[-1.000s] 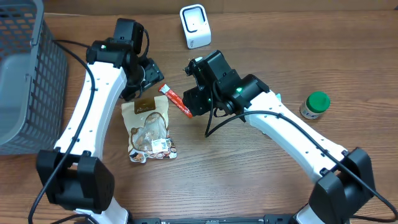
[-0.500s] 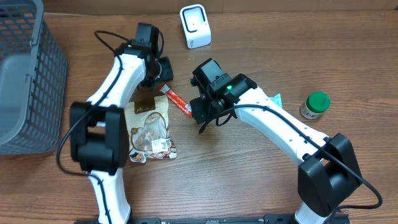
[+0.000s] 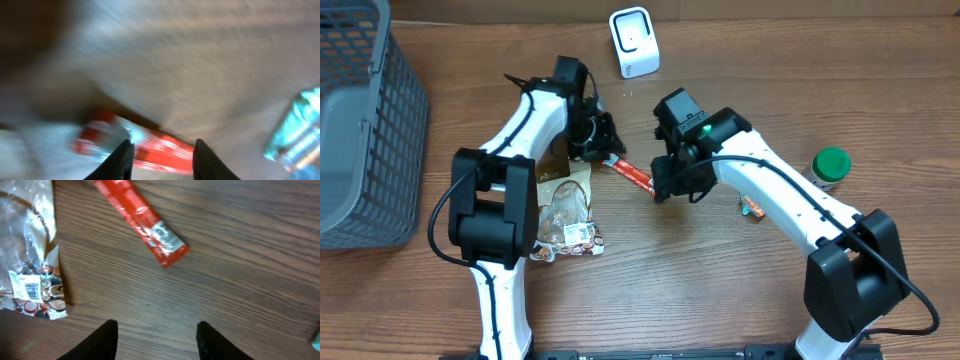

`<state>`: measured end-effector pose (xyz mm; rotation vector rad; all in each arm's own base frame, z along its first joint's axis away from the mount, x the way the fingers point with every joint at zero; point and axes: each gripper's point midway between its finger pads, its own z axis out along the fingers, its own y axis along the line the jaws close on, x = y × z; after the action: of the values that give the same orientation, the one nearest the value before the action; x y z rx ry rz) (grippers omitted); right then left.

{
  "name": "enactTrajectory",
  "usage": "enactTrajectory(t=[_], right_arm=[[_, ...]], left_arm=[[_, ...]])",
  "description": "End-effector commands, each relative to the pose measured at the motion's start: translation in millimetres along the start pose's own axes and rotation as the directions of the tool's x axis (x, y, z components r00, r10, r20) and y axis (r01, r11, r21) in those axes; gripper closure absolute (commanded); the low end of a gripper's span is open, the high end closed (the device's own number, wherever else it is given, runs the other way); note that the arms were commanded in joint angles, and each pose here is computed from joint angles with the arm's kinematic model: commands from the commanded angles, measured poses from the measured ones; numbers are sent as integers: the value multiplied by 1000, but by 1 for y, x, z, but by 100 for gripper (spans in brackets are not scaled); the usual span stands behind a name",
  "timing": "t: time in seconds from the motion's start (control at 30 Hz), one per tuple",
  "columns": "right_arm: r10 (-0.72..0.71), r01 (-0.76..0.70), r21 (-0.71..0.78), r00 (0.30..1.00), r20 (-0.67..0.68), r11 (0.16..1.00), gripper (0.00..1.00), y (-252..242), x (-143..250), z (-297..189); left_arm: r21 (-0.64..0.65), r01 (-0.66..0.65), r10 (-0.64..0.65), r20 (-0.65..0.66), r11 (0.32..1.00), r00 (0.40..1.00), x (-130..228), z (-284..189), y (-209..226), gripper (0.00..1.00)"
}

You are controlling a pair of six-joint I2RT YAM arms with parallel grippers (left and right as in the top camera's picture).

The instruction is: Scan the item barcode

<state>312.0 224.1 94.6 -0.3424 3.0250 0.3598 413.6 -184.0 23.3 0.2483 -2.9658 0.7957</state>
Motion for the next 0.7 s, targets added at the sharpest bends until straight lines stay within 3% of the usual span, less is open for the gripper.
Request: enactTrajectory(t=[0.0, 0.1, 0.2, 0.3, 0.37, 0.5, 0.67], right_arm=[[54, -54, -86, 999, -3, 995, 48, -1, -7, -10], [114, -123, -195, 992, -54, 973, 45, 0, -5, -17], [147, -166, -240, 985, -93, 956, 56, 0, 0, -21], [158, -176, -245, 983, -93, 953, 84, 3, -1, -21], [188, -206, -243, 977, -95, 948, 95, 8, -2, -17], [258, -271, -259, 963, -83, 927, 96, 19, -5, 0], [360, -360, -257, 932, -48, 897, 96, 27, -6, 32]], left_arm=[[70, 3, 3, -92, 998, 996, 27, 17, -35, 66], [62, -45, 52, -112, 997, 992, 42, 29, -52, 63], [16, -102, 103, -73, 995, 992, 41, 38, -58, 62], [9, -143, 143, -27, 990, 989, 32, 39, -64, 64], [21, -172, 172, -2, 985, 985, 25, 33, -72, 68], [-47, -238, 242, 100, 970, 965, -5, 5, -78, 76], [-307, -197, 279, 251, 931, 927, -47, -28, -49, 82]])
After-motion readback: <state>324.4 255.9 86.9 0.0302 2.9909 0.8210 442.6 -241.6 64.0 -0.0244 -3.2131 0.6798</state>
